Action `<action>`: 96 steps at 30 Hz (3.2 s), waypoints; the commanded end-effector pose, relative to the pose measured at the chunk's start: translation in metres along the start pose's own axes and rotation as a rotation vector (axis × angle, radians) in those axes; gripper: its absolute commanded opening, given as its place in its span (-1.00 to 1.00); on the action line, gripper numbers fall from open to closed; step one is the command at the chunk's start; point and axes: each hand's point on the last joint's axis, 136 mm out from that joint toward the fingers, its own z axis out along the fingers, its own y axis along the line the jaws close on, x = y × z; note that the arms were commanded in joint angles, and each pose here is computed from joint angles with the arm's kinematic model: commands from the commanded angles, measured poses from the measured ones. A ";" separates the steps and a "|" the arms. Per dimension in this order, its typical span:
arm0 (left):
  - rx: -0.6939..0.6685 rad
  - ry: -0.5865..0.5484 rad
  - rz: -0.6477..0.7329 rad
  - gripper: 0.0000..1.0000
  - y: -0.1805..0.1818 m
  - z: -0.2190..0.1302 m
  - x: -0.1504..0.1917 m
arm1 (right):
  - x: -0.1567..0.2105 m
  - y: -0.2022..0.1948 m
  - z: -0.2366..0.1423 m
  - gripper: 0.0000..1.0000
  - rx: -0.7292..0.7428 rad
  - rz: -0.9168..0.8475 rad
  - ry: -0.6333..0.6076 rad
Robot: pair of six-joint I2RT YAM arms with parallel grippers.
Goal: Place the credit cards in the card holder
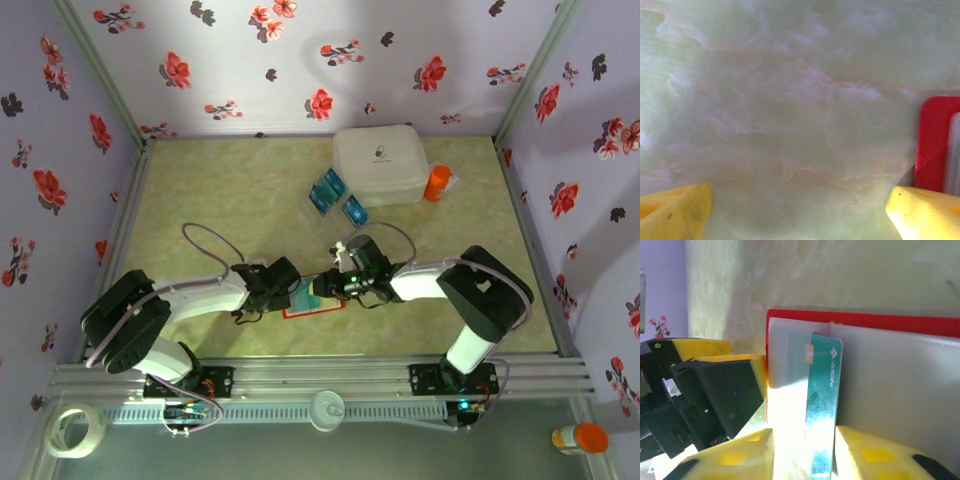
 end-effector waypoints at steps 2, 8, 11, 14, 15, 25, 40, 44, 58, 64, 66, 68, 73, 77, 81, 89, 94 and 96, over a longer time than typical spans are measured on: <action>0.057 -0.017 -0.006 0.89 -0.021 0.009 -0.009 | 0.002 -0.006 -0.026 -0.09 0.108 -0.041 0.005; 0.066 -0.016 -0.003 0.88 -0.023 0.009 -0.009 | -0.003 0.001 -0.041 -0.29 0.150 -0.075 -0.013; 0.068 -0.017 -0.001 0.88 -0.023 0.010 -0.009 | -0.005 0.002 -0.038 -0.59 0.150 -0.077 -0.007; 0.066 -0.013 0.004 0.88 -0.023 0.012 -0.007 | -0.008 0.004 -0.031 -0.76 0.149 -0.081 0.004; 0.068 -0.014 0.005 0.88 -0.024 0.012 -0.008 | -0.008 0.005 -0.028 -0.78 0.146 -0.083 0.008; 0.079 -0.015 0.008 0.88 -0.027 0.014 -0.008 | -0.006 0.002 -0.001 -0.81 0.176 -0.092 0.051; 0.098 -0.022 0.005 0.88 -0.030 0.014 -0.009 | 0.015 0.005 0.040 -0.84 0.197 -0.090 0.123; 0.102 -0.024 0.007 0.88 -0.030 0.013 -0.009 | 0.012 0.012 0.037 -0.84 0.195 -0.103 0.116; 0.103 -0.057 -0.047 0.88 -0.004 -0.002 -0.013 | -0.018 0.018 -0.004 -0.84 0.230 -0.126 0.022; 0.084 -0.047 -0.048 0.88 0.000 0.003 -0.010 | -0.027 0.020 0.006 -0.85 0.229 -0.125 0.037; 0.079 -0.046 -0.051 0.87 0.000 0.004 -0.010 | -0.029 0.018 0.011 -0.85 0.232 -0.122 0.044; 0.077 -0.044 -0.052 0.87 0.000 0.005 -0.010 | -0.029 0.016 0.014 -0.85 0.234 -0.121 0.051; 0.076 -0.043 -0.049 0.87 0.000 0.007 -0.009 | -0.028 0.010 0.019 -0.87 0.248 -0.114 0.059; 0.076 -0.041 -0.048 0.87 0.000 0.008 -0.009 | -0.027 0.004 0.023 -0.89 0.257 -0.105 0.066; 0.077 -0.041 -0.047 0.87 -0.001 0.008 -0.008 | -0.025 -0.001 0.028 -0.90 0.269 -0.099 0.079; 0.083 -0.042 -0.044 0.87 -0.004 0.009 -0.010 | -0.019 0.004 0.042 -0.93 0.263 -0.113 0.114; 0.085 -0.041 -0.043 0.87 -0.005 0.009 -0.010 | -0.015 0.010 0.047 -0.94 0.258 -0.121 0.127; 0.088 -0.043 -0.042 0.87 -0.006 0.008 -0.011 | -0.015 0.011 0.044 -0.94 0.260 -0.124 0.122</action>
